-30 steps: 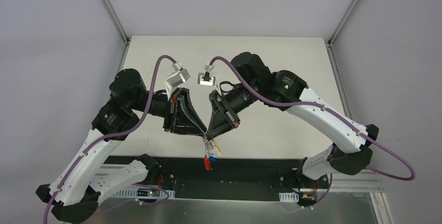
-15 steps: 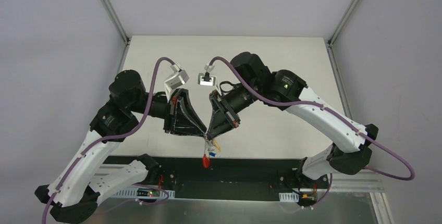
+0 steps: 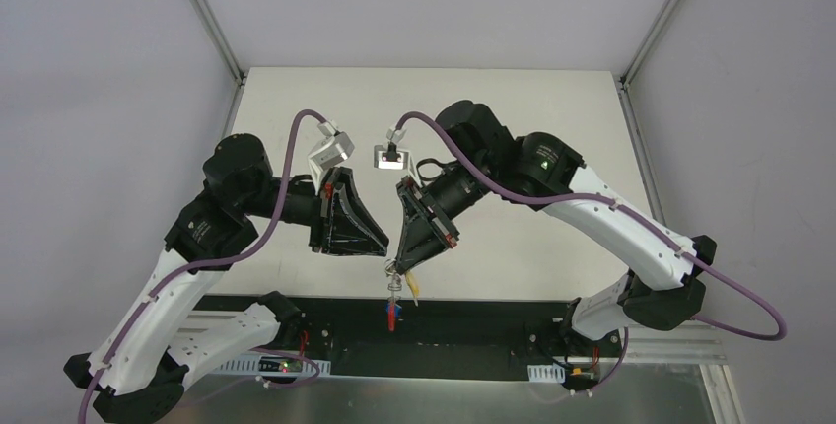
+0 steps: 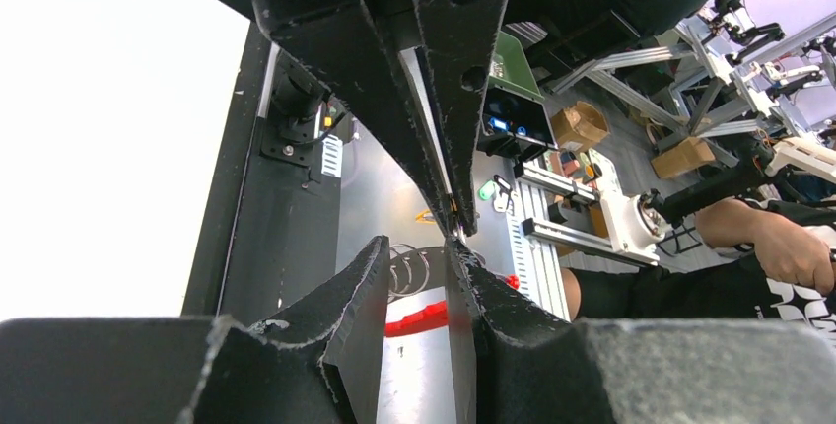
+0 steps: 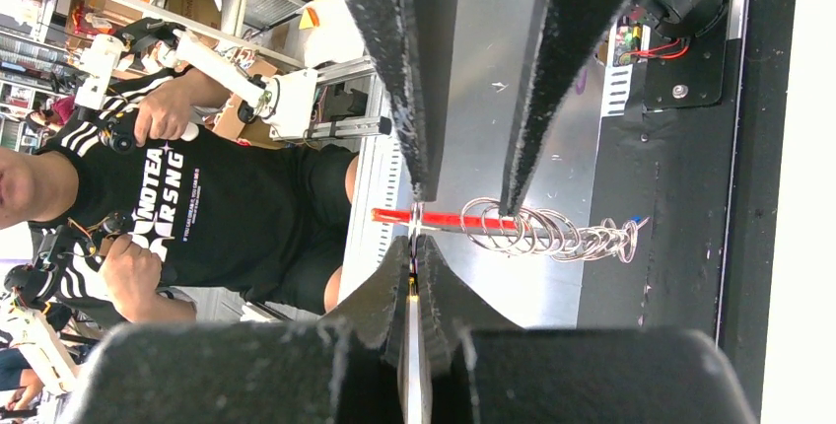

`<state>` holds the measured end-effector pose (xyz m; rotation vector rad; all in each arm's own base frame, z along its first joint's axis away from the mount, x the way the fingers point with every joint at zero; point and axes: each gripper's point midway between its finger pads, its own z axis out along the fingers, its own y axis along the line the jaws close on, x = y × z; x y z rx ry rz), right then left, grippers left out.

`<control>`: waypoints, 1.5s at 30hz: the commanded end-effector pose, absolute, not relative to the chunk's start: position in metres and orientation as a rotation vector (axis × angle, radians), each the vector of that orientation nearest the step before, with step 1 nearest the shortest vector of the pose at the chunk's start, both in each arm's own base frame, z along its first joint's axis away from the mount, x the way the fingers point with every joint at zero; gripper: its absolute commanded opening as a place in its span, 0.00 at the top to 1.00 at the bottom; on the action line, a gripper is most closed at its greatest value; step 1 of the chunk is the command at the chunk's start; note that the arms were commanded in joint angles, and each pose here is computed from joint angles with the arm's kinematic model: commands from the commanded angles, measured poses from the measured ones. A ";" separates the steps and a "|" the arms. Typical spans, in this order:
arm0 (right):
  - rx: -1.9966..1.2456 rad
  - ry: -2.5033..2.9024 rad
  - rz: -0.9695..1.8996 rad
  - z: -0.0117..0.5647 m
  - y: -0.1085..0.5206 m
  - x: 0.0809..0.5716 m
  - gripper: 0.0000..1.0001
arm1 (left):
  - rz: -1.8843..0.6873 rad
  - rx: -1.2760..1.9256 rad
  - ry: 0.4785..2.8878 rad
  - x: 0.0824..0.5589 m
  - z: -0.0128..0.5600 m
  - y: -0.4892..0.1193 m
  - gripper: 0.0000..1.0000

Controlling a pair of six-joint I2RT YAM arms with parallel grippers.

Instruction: Put the keys on the keyring

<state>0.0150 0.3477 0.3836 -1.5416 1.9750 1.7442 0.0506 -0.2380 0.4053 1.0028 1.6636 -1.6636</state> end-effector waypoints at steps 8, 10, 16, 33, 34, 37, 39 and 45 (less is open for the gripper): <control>-1.535 1.911 1.681 0.398 0.353 0.022 1.00 | -1.657 1.038 1.585 0.041 0.421 -0.233 0.74; -1.540 1.922 1.672 0.395 0.354 0.023 1.00 | -1.658 1.040 1.578 0.040 0.422 -0.232 0.74; -1.557 1.937 1.661 0.389 0.356 0.023 1.00 | -1.662 1.045 1.574 0.038 0.424 -0.231 0.74; -1.559 1.899 1.667 0.400 0.355 0.021 1.00 | -1.650 1.048 1.572 0.039 0.421 -0.231 0.74; -1.554 1.901 1.663 0.400 0.356 0.022 1.00 | -1.652 1.050 1.572 0.039 0.422 -0.231 0.74; -1.536 1.902 1.650 0.400 0.357 0.025 1.00 | -1.657 1.053 1.574 0.038 0.421 -0.231 0.74; -1.522 1.903 1.642 0.401 0.359 0.026 1.00 | -1.662 1.057 1.576 0.038 0.421 -0.231 0.74; -1.504 1.892 1.635 0.404 0.363 0.030 1.00 | -1.675 1.064 1.580 0.036 0.420 -0.231 0.76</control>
